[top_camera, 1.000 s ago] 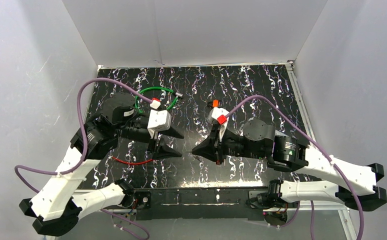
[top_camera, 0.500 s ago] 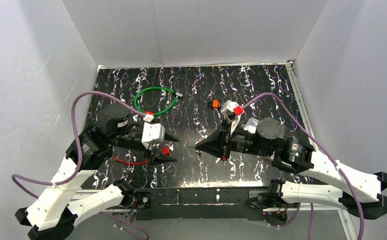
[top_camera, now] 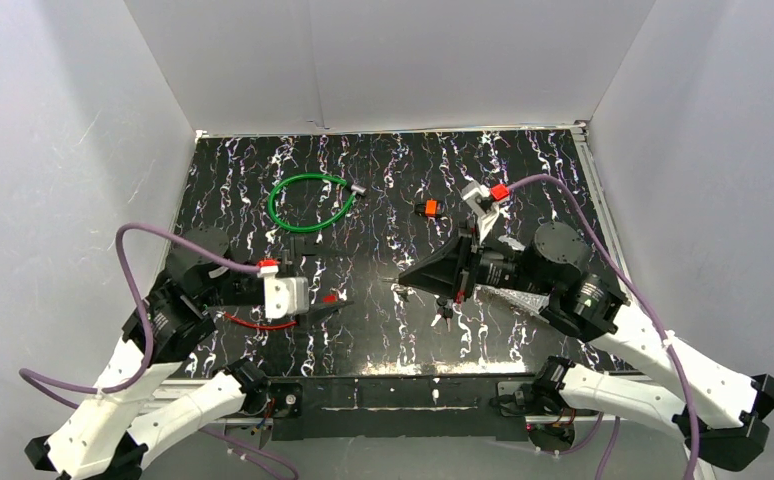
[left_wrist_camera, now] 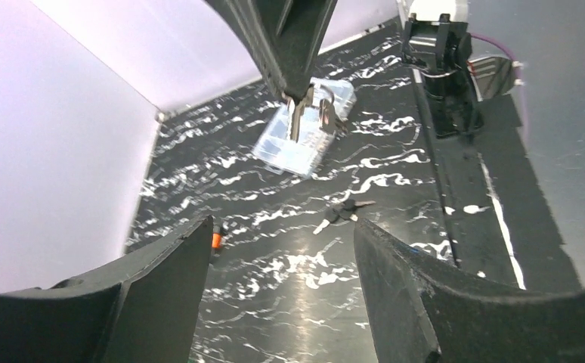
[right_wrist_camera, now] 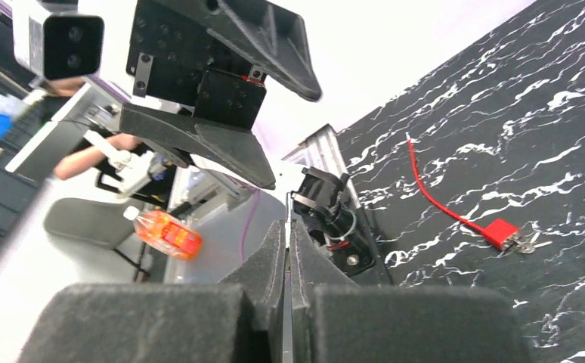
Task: Unlock with the key
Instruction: Pick up the lock from the center of the board.
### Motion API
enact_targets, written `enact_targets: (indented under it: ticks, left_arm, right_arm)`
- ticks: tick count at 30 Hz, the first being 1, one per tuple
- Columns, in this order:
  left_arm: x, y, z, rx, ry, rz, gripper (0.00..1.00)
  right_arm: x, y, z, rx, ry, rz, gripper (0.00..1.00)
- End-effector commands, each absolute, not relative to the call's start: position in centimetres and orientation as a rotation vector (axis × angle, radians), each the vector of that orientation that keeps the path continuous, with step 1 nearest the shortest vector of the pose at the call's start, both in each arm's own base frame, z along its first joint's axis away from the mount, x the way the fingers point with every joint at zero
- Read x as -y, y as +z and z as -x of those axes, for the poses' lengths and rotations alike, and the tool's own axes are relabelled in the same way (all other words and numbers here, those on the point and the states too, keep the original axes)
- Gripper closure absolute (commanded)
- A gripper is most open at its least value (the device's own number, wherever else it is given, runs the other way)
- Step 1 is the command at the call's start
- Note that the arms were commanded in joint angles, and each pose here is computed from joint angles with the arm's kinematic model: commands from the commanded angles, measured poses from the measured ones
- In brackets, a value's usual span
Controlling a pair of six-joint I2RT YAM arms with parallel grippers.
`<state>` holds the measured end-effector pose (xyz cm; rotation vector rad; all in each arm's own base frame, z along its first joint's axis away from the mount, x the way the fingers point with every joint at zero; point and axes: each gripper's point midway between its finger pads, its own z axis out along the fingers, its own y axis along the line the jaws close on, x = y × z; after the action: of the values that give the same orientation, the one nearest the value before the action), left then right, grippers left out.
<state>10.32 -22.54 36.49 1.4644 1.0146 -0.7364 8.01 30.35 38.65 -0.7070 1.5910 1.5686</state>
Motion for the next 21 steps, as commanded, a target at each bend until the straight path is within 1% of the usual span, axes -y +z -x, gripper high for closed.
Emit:
enact_targets:
  ticks: [1, 8, 21]
  left_arm:
    - [22.7, 37.7, -10.7, -0.866, -0.645, -1.483, 0.33]
    - [22.6, 37.6, -10.8, -0.773, -0.565, -1.508, 0.33]
    - [22.6, 37.1, -11.0, -0.711, -0.511, -1.531, 0.33]
  right_arm:
    - [-29.5, 42.0, -6.8, -1.478, 1.807, 0.697, 0.99]
    - [-29.2, 42.6, -7.1, -1.477, 1.925, 0.691, 0.99]
    - [-29.2, 43.0, -7.2, -1.464, 1.974, 0.707, 0.99]
